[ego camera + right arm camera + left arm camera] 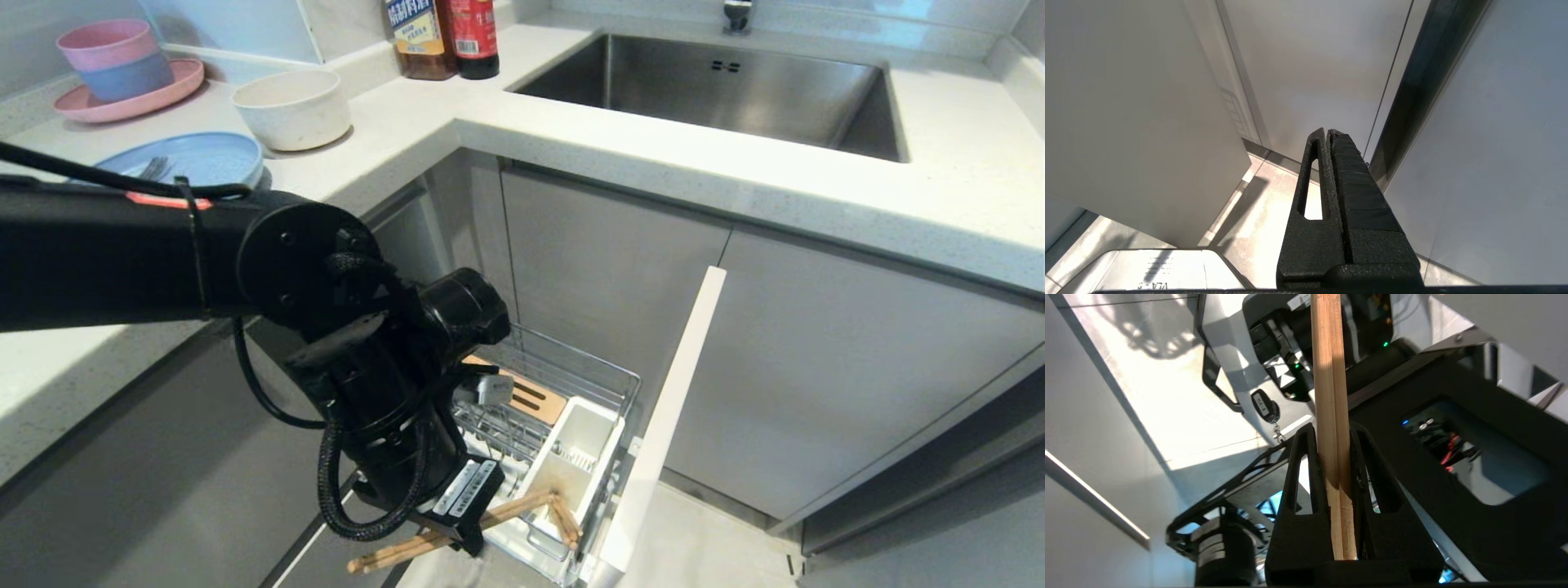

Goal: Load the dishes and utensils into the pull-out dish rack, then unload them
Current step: Pick up the chopsticks and place it in the cupboard

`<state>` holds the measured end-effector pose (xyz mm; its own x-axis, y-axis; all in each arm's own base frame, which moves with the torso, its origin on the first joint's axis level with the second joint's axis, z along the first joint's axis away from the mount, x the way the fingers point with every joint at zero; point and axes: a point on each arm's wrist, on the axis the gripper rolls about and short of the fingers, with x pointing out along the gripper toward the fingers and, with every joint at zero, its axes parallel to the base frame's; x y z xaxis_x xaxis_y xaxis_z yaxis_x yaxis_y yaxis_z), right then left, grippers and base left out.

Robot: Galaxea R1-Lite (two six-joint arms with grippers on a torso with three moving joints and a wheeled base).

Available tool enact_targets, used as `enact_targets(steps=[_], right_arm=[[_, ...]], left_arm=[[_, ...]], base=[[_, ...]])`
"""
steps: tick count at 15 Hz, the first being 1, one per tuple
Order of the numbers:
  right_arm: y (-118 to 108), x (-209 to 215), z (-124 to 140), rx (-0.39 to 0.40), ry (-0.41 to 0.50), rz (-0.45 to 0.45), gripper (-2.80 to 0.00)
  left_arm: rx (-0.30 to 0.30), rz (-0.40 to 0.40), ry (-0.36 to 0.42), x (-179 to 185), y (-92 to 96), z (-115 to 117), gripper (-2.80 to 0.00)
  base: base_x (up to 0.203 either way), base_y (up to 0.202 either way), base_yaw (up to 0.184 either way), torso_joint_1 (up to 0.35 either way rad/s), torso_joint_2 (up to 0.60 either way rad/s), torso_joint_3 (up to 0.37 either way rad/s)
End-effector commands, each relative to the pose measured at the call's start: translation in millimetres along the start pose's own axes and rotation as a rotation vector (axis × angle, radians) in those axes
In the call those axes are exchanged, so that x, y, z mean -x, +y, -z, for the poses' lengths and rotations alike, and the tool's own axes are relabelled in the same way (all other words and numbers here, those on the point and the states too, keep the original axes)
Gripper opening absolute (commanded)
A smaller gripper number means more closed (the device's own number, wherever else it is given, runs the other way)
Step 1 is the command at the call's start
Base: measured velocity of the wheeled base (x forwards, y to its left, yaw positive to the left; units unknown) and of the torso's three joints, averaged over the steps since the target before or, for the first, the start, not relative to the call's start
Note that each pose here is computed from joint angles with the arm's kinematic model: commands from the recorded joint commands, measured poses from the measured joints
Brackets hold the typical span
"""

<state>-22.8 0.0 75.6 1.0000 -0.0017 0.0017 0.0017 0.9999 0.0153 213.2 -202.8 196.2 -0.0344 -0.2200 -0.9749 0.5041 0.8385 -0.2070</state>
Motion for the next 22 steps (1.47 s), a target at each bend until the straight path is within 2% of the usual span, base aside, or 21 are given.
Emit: enact_targets(steps=[1, 4, 6, 11, 16, 22], right_arm=[[0, 0, 0, 0.0, 0.002, 0.0, -2.8], [0, 0, 0, 0.0, 0.002, 0.0, -2.8], [0, 0, 0, 0.0, 0.002, 0.0, -2.8], [0, 0, 0, 0.0, 0.002, 0.0, -2.8], [0, 0, 0, 0.0, 0.002, 0.0, -2.8], [0, 0, 0, 0.0, 0.002, 0.0, -2.8]], left_arm=[[0.007, -0.008, 0.033, -9, 1.4, -5, -2.8], [-0.001, -0.009, 0.024, -19, 1.7, -14, -2.8], [-0.034, -0.009, 0.03, -25, 1.4, -21, -2.8], [-0.049, -0.015, 0.047, -38, 1.1, -33, -2.8], [-0.054, -0.014, 0.052, -49, -1.5, -47, -2.8], [-0.046, -0.021, 0.083, -63, 0.3, -53, -2.8]], base=[[0.0, 0.0, 0.0, 0.0, 0.0, 0.0], [0.0, 0.0, 0.0, 0.0, 0.0, 0.0], [0.0, 0.0, 0.0, 0.0, 0.0, 0.0], [0.0, 0.0, 0.0, 0.0, 0.0, 0.0], [0.0, 0.0, 0.0, 0.0, 0.0, 0.0], [0.0, 0.0, 0.0, 0.0, 0.0, 0.0]])
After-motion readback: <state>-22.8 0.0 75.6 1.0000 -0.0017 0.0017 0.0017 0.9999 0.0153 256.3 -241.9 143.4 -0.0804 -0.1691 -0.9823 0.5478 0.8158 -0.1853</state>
